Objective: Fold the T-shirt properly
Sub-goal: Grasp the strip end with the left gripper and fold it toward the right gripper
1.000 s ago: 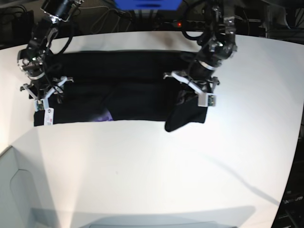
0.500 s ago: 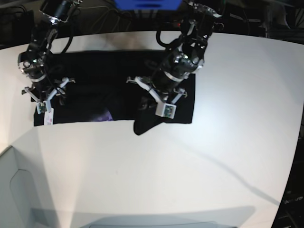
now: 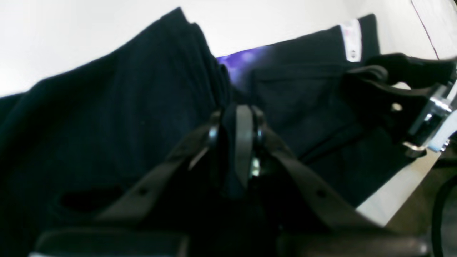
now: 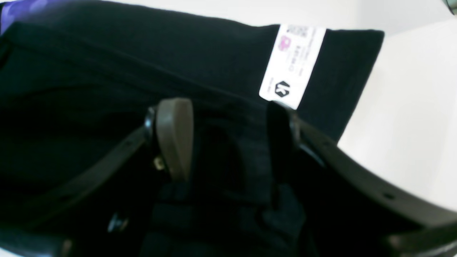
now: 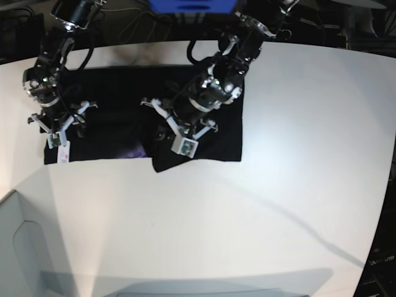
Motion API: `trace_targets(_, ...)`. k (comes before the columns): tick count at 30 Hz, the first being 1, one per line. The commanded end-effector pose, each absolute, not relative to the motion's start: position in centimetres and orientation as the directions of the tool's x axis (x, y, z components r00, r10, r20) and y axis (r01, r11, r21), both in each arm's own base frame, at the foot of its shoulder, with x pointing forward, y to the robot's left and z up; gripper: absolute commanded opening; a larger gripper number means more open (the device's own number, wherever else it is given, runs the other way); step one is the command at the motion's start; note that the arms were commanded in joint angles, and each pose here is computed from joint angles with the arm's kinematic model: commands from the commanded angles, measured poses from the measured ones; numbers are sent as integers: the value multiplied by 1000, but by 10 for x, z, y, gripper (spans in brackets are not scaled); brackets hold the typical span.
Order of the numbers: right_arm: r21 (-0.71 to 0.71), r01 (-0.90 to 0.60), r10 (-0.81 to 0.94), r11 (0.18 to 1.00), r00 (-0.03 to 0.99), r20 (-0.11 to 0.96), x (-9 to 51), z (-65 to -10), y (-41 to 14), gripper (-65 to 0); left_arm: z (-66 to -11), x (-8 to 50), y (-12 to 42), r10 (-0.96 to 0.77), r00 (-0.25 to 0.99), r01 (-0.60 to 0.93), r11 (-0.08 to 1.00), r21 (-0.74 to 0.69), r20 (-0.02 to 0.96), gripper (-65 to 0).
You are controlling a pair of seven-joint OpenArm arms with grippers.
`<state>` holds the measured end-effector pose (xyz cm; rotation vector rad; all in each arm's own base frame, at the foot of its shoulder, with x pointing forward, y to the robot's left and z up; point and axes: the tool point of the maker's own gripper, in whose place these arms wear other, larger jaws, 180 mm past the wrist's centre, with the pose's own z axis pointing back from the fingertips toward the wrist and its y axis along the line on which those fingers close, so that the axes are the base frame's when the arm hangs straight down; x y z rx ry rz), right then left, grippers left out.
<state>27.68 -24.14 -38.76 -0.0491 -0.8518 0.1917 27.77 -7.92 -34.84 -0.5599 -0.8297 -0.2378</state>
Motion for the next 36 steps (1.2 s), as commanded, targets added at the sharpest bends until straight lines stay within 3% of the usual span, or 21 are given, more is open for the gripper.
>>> trace_targets(1,-132,-153,198,979,602,773,285,-374,-243,-314,-336,284,-87,33,632,429,817,-386,774,-649)
trace_targets(15,-154,-156,218,976,598,771,286,-370,-250,-314,-336,282,-113,27,652,449,791,-415,758,-638)
trace_targets(17,-154,-156,218,976,598,771,286,-370,-250,-314,-336,282,-113,27,652,449,791,-415,758,-590)
trace_targets(20,-154,-156,218,976,598,771,286,-370,-250,-314,-334,282,-113,30,649,450,790,-416,760,-420)
trace_targets(23,-154,-156,218,976,598,771,286,-370,-250,-314,-328,283,-112,43,637,454,786,-419,770,-296)
trace_targets(30,-151,-177,228,973,595,771,288,-371,-242,-315,-270,286,-82,91,498,495,787,-368,863,-281)
trace_targets(36,-145,-176,223,974,595,772,288,-372,-241,-315,-302,301,21,124,523,275,912,-305,843,-281)
